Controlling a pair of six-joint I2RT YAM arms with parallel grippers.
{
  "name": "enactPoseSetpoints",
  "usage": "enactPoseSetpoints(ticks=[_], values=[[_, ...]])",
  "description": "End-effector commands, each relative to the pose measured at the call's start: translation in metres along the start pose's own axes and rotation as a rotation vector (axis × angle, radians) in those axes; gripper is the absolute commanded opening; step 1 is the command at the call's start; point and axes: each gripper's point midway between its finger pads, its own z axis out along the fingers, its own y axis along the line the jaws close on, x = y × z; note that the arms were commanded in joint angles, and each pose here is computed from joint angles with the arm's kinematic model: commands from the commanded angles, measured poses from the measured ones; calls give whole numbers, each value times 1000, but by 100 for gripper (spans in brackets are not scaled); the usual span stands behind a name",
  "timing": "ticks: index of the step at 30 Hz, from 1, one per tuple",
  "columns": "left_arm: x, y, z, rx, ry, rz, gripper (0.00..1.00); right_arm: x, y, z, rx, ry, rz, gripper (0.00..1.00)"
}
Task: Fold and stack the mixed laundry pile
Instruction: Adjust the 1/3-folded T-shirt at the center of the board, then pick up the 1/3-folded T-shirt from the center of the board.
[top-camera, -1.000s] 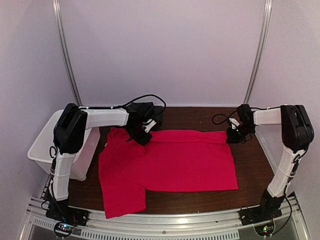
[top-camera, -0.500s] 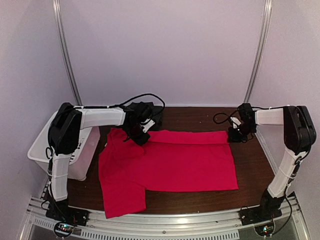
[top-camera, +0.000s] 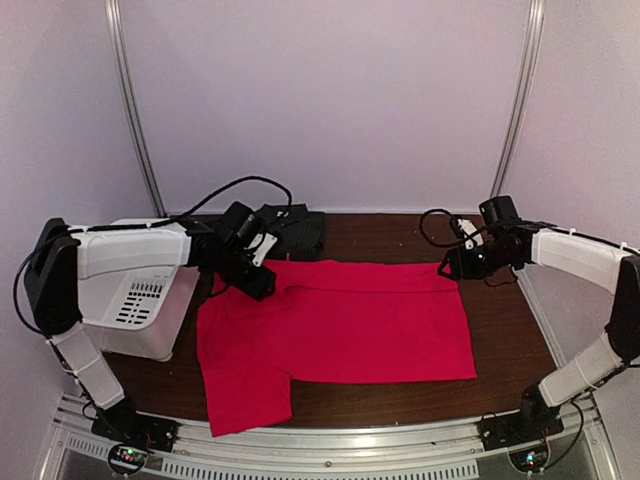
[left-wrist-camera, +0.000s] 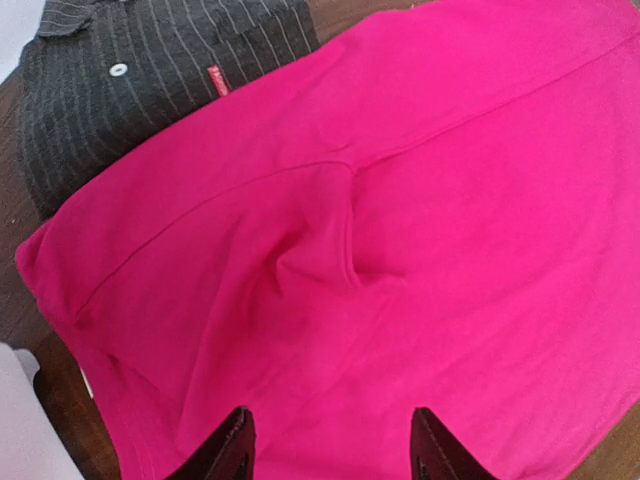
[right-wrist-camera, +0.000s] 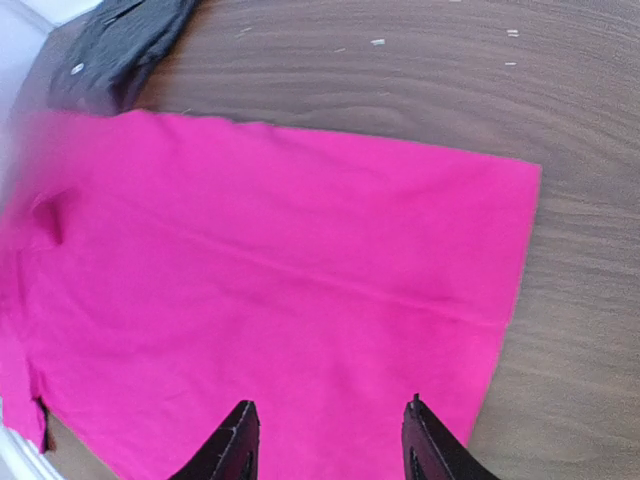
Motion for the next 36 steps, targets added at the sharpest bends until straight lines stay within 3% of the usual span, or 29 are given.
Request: enactPoseSetpoints(ticks=[1,5,9,15,17,23,29,36], values=[[18,-6,-35,61,-95,-134,54,60,56,-9,-138,101,-19,49],[63,-14,-49,85,-45,-165,54,101,92,-25,-198,163,-54,47],[102,-27,-57,81,9,-194,53,128,111,-38,-137,210,-33,48],[136,-57,-64,77,26,-286,53,163,85,-44,31,210,269,42],[141,-59,-64,66,25,-335,53,178,70,-45,95,208,385,36],[141,-41,-73,-14,-22,-488,54,191,28,-60,251,86,618,39],[132,-28,-81,-94,-27,-534,57,232,-3,-69,483,186,747,35],[136,-13,-79,-91,-28,-630,57,234,-2,-56,510,203,791,29]])
